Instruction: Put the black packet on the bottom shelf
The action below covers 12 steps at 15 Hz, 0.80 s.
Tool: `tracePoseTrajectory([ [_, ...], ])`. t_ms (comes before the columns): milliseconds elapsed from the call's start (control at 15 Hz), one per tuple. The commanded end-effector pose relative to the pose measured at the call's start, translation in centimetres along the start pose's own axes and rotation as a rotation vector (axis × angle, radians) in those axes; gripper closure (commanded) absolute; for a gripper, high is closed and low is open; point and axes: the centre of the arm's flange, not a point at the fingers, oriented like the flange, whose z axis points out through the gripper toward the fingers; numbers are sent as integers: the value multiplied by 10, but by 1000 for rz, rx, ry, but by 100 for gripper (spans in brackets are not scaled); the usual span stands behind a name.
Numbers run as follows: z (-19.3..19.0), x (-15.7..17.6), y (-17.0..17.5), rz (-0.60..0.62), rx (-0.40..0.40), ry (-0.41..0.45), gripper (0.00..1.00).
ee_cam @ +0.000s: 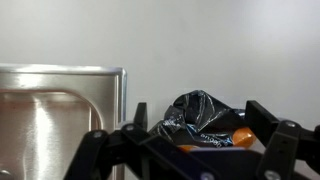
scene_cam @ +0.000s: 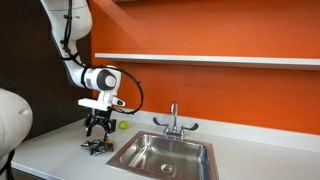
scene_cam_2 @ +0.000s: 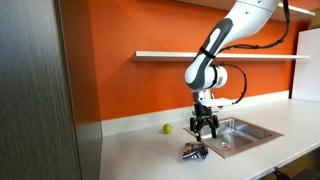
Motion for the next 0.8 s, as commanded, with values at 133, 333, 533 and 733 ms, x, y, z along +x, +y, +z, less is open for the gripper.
tracePoseTrajectory([
  [133, 5, 20, -2, -6, -14, 5, 0],
  [333, 7, 30, -3, -14, -12, -1, 0],
  [533, 11, 40, -4, -21, -12, -3, 0],
  [733, 15, 49, -3, -23, -10, -7, 0],
])
